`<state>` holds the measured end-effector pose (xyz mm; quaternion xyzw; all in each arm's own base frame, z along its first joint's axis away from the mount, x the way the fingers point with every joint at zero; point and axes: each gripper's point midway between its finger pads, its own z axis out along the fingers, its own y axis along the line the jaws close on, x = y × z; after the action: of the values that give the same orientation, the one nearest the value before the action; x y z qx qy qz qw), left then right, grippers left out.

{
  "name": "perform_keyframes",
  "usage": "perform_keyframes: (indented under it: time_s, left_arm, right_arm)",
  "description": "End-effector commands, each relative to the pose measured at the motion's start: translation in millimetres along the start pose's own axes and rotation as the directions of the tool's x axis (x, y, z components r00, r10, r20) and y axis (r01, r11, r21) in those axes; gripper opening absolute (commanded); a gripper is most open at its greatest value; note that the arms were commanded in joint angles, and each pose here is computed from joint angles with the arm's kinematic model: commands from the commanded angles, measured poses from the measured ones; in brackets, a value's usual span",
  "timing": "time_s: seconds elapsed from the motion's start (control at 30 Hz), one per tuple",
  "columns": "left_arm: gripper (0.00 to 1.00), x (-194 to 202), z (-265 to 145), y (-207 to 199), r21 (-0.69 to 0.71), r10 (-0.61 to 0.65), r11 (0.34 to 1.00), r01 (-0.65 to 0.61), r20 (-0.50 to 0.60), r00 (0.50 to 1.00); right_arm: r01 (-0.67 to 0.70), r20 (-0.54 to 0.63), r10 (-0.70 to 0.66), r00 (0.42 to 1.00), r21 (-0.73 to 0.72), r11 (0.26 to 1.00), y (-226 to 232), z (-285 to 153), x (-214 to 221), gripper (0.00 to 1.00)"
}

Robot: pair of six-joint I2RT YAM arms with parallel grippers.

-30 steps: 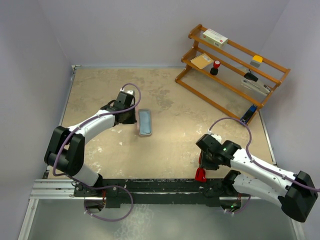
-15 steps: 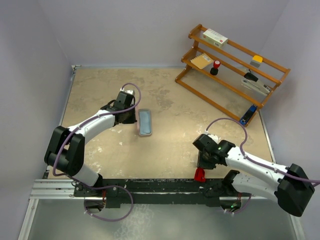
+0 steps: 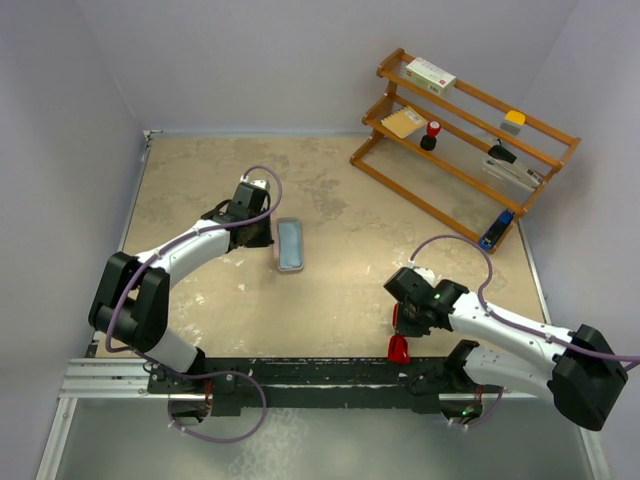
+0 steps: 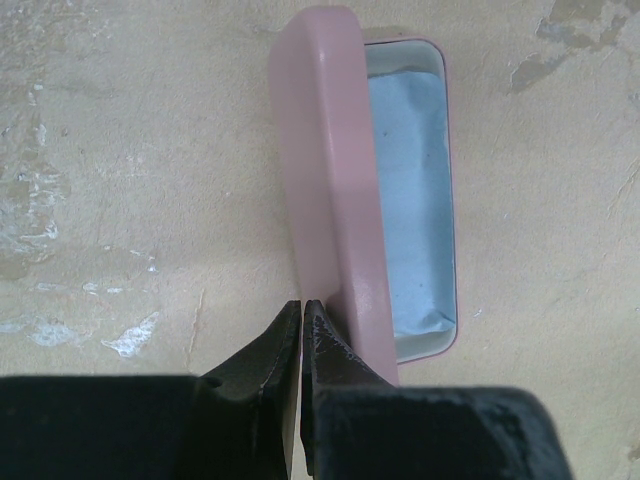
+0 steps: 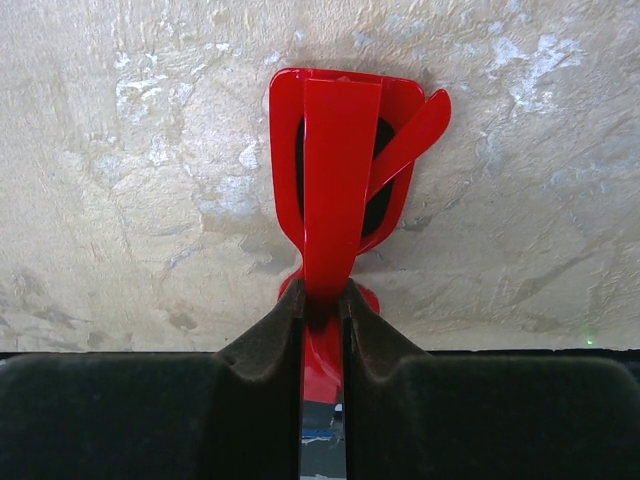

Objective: Organize the sunglasses
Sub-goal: Pick up the sunglasses from the center of the board.

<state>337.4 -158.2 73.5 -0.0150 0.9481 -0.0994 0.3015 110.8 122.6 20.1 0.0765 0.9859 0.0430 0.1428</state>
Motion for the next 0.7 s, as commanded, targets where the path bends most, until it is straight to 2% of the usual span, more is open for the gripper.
perform_keyframes:
  time_s: [0.0, 0.33, 0.67]
  left_arm:
    - [0.00, -10, -3, -3, 0.012, 0.001, 1.000, -0.001, 0.041, 0.999]
    - [0.00, -11, -2, -2, 0.008, -0.004, 1.000, 0.004, 0.045, 0.999]
    - [0.00, -9, -5, 3, 0.001, -0.018, 1.000, 0.018, 0.047, 0.999]
  right_arm:
    - [0.004, 0.037, -0.004, 0.999, -0.002, 1.000, 6, -8, -11, 0.00]
    - [0.052, 0.115, -0.043, 0.992, -0.076, 0.996, 43, -40, -49, 0.00]
    - [0.186, 0.182, -0.158, 0.971, -0.153, 0.971, 127, -47, -108, 0.00]
